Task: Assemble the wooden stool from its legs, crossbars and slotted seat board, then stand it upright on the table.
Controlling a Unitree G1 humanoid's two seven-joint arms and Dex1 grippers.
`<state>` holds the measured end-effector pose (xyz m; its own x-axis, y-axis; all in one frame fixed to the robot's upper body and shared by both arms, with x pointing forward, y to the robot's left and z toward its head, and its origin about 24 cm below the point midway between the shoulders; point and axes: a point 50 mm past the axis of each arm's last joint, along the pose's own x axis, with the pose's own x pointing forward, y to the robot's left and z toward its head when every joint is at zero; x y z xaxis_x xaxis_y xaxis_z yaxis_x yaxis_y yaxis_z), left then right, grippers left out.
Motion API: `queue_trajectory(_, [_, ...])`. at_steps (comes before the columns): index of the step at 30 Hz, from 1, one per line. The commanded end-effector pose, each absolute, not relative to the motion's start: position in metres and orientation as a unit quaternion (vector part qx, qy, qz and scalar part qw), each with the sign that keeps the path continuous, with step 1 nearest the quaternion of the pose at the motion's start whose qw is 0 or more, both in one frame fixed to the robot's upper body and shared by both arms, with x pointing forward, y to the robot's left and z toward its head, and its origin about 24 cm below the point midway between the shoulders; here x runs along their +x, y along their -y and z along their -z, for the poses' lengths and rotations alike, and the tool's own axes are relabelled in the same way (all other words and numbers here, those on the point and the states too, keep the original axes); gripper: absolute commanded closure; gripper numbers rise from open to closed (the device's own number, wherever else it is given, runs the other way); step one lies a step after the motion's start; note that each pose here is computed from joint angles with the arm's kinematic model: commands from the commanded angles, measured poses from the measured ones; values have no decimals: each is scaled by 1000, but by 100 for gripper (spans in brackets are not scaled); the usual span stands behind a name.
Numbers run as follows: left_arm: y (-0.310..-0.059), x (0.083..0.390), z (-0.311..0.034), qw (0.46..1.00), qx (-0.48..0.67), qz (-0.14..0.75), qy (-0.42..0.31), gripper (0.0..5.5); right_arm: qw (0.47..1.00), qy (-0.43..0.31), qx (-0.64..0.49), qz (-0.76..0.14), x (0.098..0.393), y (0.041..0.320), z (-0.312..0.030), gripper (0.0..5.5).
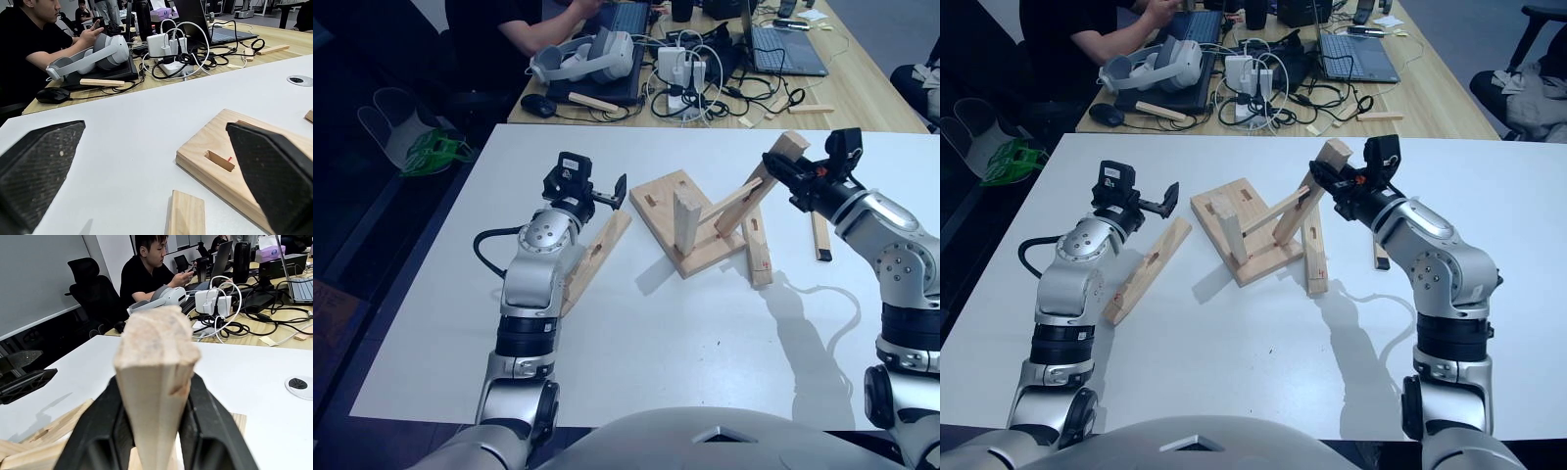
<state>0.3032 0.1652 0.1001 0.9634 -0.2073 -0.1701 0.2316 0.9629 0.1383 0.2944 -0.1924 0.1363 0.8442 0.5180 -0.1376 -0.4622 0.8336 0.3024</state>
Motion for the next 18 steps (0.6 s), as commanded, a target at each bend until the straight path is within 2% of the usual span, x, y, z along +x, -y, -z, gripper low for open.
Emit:
queue_trajectory(1, [-165, 306, -104, 987, 87, 113, -74, 10, 935, -182, 177, -249, 284, 195, -102, 448])
queue_trajectory(9, [-165, 306, -104, 987, 86, 111, -74, 10, 941, -126, 177, -258, 283, 197, -114, 448])
queue_trajectory(14, [-164, 306, -104, 987, 85, 111, -74, 10, 952, -144, 44, -267, 290, 194, -125, 448])
queue_trajectory(18, [-164, 306, -104, 988, 83, 110, -73, 10, 950, -152, -8, -274, 295, 191, -134, 448])
